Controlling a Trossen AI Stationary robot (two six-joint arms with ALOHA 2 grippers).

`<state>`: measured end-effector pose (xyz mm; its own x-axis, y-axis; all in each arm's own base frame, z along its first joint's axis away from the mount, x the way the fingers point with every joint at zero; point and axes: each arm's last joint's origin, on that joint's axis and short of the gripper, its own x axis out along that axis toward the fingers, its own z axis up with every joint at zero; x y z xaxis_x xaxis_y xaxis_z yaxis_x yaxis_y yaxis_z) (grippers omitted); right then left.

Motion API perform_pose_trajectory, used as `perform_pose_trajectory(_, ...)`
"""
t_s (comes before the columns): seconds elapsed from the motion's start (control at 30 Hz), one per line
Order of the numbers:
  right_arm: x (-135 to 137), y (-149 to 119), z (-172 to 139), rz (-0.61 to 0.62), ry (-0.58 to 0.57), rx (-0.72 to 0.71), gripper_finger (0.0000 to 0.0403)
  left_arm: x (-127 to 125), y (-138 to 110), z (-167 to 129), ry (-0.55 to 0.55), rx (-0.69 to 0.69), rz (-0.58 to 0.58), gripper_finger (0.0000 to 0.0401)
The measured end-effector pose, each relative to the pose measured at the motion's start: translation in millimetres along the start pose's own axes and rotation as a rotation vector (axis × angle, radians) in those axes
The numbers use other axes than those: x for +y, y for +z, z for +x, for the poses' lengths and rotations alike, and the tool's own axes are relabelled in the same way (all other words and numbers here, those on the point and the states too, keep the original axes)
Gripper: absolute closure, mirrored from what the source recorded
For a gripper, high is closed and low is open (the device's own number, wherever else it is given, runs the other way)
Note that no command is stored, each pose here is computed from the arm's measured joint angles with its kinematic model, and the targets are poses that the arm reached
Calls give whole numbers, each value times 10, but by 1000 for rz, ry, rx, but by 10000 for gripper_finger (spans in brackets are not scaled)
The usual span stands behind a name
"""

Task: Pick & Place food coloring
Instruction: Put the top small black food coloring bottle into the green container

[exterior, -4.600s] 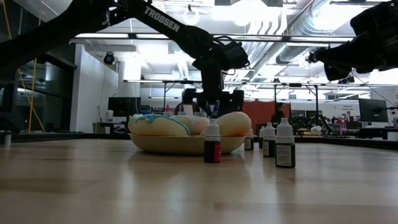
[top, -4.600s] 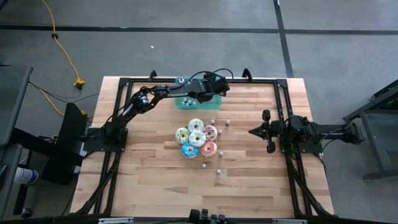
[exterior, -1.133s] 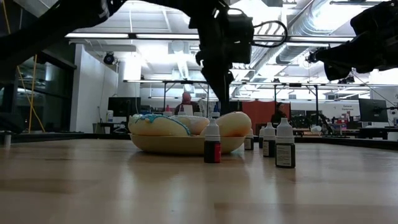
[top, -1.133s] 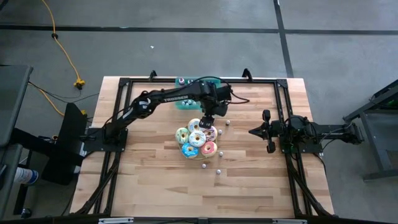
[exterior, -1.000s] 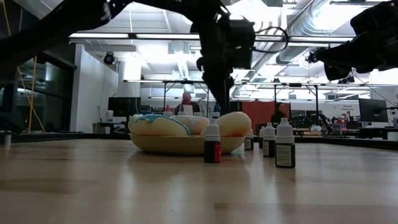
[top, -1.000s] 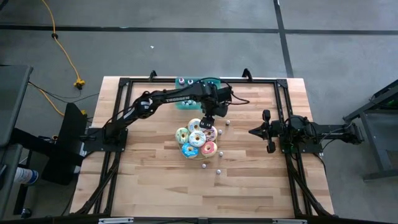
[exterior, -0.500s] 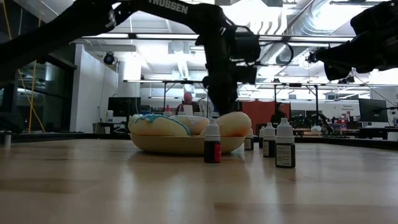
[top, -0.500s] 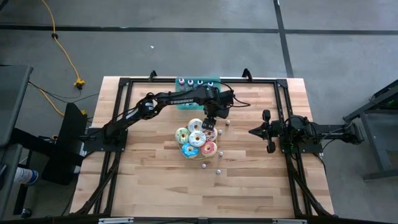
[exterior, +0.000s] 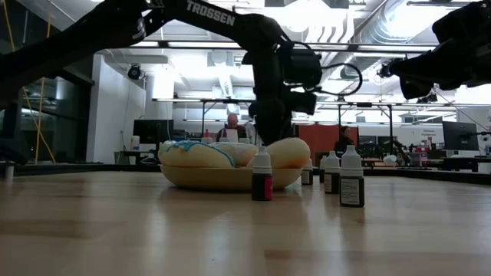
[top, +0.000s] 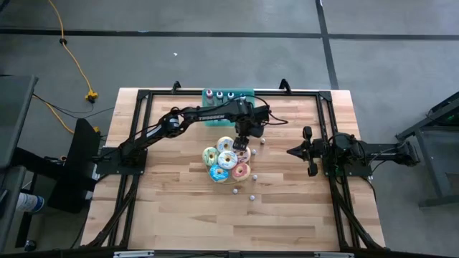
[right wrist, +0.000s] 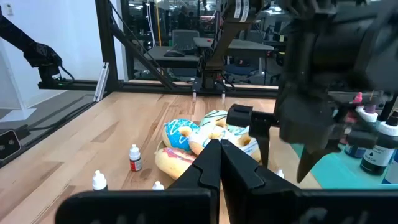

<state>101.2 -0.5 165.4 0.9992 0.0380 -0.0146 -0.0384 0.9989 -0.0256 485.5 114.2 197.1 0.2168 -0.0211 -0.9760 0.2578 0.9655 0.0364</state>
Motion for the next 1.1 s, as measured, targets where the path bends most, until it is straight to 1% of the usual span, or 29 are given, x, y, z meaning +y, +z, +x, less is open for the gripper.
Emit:
perform_pose_trajectory(0.73,0,-1,0,0,0,0,402,1,21,-22,-11,-32,2,177)
perform_pose_trajectory(0.83,0,-1,0,0,0,1,402,0,19,-22,-13,-30,2,190)
perform_pose_trajectory(1.1,0,-1,0,0,0,0,402,-1,17,-22,-14,-28,2,255)
